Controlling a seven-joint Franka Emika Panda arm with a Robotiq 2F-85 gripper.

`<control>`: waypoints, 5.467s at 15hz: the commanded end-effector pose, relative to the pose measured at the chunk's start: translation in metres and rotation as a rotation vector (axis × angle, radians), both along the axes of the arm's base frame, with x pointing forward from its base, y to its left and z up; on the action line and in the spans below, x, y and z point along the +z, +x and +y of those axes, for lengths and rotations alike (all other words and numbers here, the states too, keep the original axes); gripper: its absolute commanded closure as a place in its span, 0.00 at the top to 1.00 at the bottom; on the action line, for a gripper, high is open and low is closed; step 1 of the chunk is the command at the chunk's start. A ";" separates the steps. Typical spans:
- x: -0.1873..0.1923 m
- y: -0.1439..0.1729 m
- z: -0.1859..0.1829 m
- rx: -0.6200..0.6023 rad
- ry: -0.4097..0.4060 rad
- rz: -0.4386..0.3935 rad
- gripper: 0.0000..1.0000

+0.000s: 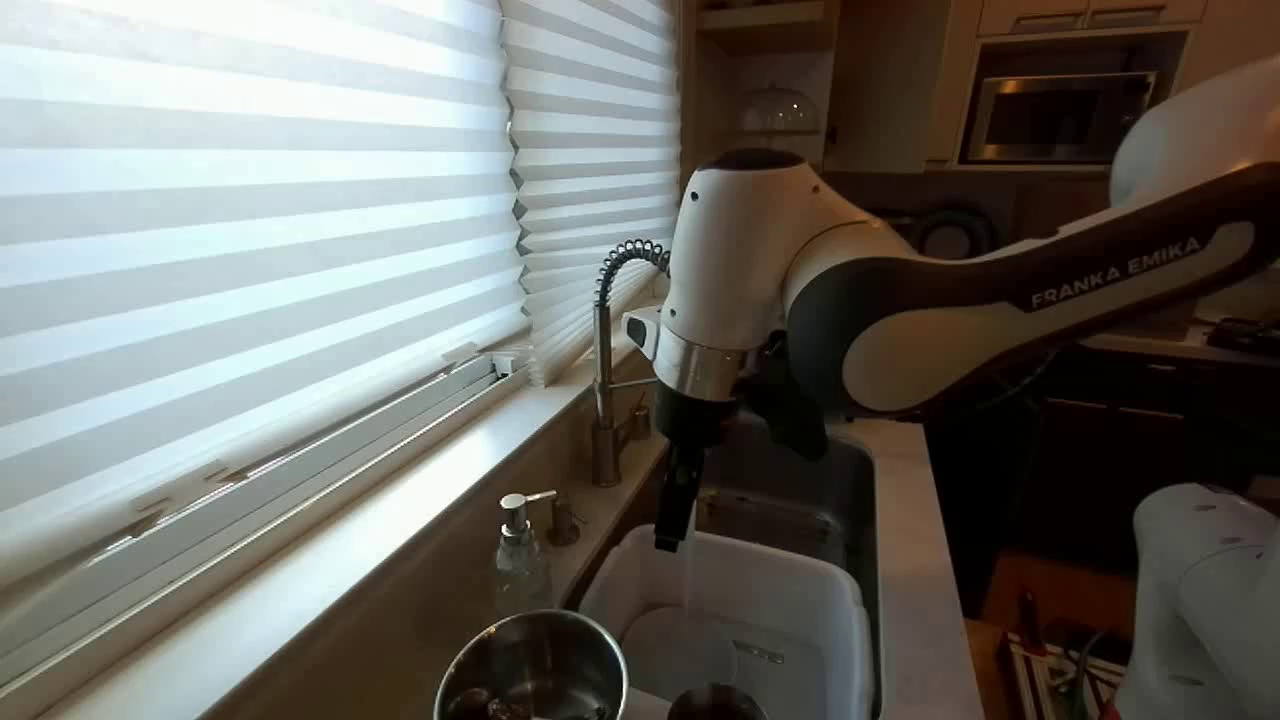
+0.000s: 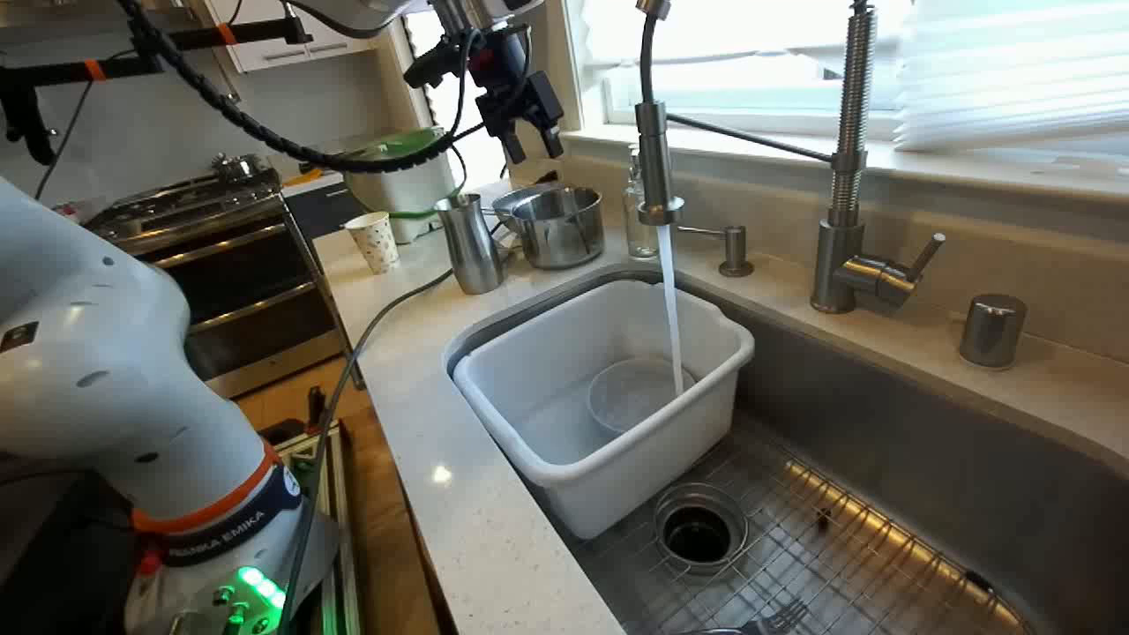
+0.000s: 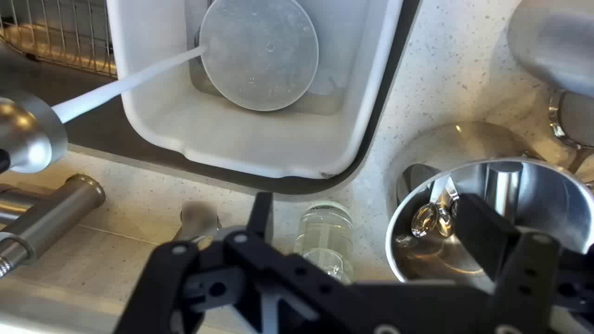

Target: Close the tap

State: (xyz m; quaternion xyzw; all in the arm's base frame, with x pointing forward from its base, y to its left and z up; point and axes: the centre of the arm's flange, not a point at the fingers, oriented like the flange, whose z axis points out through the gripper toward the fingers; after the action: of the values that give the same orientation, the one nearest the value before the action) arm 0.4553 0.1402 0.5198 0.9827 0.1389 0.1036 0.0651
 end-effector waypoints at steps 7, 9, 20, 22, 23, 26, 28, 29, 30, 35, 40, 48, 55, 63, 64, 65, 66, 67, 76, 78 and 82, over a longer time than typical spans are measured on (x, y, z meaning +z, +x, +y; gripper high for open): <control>0.006 0.001 0.001 0.012 0.005 -0.004 1.00; 0.020 0.006 -0.005 0.017 0.001 -0.001 1.00; 0.075 -0.027 -0.084 -0.059 -0.021 0.160 1.00; 0.080 -0.036 -0.101 -0.037 0.009 0.133 1.00; 0.085 -0.039 -0.112 -0.021 0.007 0.114 1.00; 0.089 -0.052 -0.142 0.011 0.042 0.089 1.00; 0.087 -0.061 -0.161 0.022 0.066 0.085 1.00; 0.084 -0.066 -0.170 0.021 0.080 0.083 1.00; 0.082 -0.070 -0.179 0.023 0.090 0.082 1.00; 0.065 -0.083 -0.209 0.028 0.163 0.087 1.00; 0.052 -0.087 -0.220 0.034 0.207 0.097 1.00; 0.055 -0.079 -0.217 0.029 0.200 0.120 1.00; 0.052 -0.076 -0.221 0.036 0.190 0.137 1.00; 0.019 -0.049 -0.305 0.155 0.327 0.210 1.00; 0.010 -0.044 -0.317 0.181 0.336 0.185 1.00; 0.005 -0.040 -0.329 0.203 0.353 0.168 1.00; 0.002 -0.035 -0.339 0.220 0.380 0.152 1.00; -0.004 -0.031 -0.348 0.247 0.406 0.130 1.00; -0.017 -0.019 -0.366 0.243 0.447 0.099 1.00; -0.016 -0.017 -0.366 0.244 0.445 0.098 1.00; -0.036 0.021 -0.387 0.173 0.356 0.054 1.00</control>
State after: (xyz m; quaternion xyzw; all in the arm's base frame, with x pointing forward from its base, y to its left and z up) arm 0.4465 -0.2288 0.5009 0.9573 0.2257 0.0966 -0.1528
